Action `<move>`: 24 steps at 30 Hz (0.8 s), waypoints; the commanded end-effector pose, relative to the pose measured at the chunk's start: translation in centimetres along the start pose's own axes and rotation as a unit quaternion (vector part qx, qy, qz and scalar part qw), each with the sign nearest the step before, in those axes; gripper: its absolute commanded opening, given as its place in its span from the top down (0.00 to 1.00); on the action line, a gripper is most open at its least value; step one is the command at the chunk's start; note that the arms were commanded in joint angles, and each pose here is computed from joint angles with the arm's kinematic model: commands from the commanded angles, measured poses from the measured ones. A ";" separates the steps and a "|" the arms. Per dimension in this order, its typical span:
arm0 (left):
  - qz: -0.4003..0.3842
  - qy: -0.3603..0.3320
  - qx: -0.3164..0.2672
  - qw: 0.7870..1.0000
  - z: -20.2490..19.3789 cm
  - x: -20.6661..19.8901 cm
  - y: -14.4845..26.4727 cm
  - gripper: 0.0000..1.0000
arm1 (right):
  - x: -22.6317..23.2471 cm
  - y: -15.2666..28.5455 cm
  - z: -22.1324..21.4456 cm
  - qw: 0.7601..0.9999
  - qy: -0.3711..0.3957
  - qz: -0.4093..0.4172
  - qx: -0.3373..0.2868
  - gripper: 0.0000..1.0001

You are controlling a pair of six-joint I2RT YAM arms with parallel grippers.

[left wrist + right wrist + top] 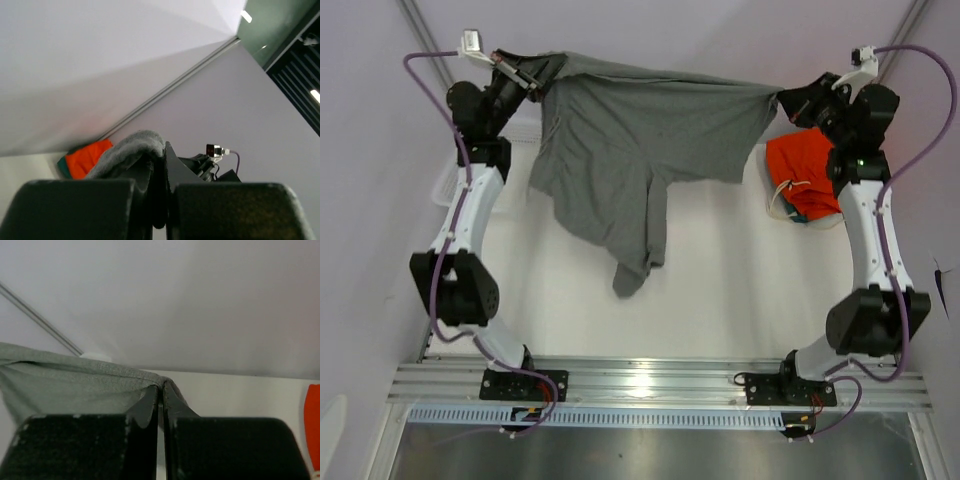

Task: Fold and stack the shorts
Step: Flatten the shorts out

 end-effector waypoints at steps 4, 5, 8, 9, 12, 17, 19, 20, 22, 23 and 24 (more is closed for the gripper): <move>-0.078 -0.046 -0.011 0.996 3.4 -4.4 -4.0 0.99 | 1.9 -2.1 8.7 0.993 0.033 0.066 -0.096 1.00; -0.084 -0.047 -0.009 0.995 3.6 -4.2 -4.4 0.99 | 1.9 -2.3 8.5 0.993 0.032 0.069 -0.095 1.00; -0.082 -0.037 0.010 0.996 2.1 -1.0 -3.5 0.99 | 0.9 -2.7 5.5 0.994 0.019 0.072 -0.079 1.00; -0.111 -0.048 0.025 0.992 0.2 -1.7 -3.2 0.99 | 0.4 -2.6 4.2 0.995 0.011 0.066 -0.071 1.00; -0.072 -0.042 0.028 0.996 -3.9 4.4 0.4 0.99 | -1.9 -1.9 -2.6 0.998 -0.026 0.042 -0.032 1.00; 0.035 0.015 0.039 0.998 -11.9 16.6 8.5 0.99 | -5.8 1.8 -17.3 0.988 -0.114 -0.041 0.097 1.00; 0.058 0.041 0.053 0.996 -16.3 19.4 12.9 0.99 | -6.6 3.8 -20.7 0.981 -0.130 -0.070 0.126 1.00; 0.051 0.037 0.049 0.997 -17.1 19.4 13.7 0.99 | -6.5 4.9 -21.3 0.979 -0.130 -0.083 0.130 1.00; 0.055 0.043 0.061 0.996 -20.3 19.9 17.1 0.99 | -7.3 7.9 -25.4 0.967 -0.137 -0.134 0.170 1.00; 0.047 0.036 0.063 0.996 -20.9 19.4 17.6 0.99 | -7.4 8.9 -26.2 0.964 -0.134 -0.148 0.177 1.00; 0.071 0.044 0.075 0.994 -22.7 19.9 19.6 0.99 | -7.4 10.5 -26.9 0.960 -0.128 -0.169 0.181 1.00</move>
Point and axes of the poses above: each gripper's point midway between its finger pads, its own y axis back along the fingers, its own x axis along the line the jaws close on, z = x × y, the point moved 3 cm from there along y, back along the fingers, and after that the axes turned 8 degrees about y, right-handed, at the moved point
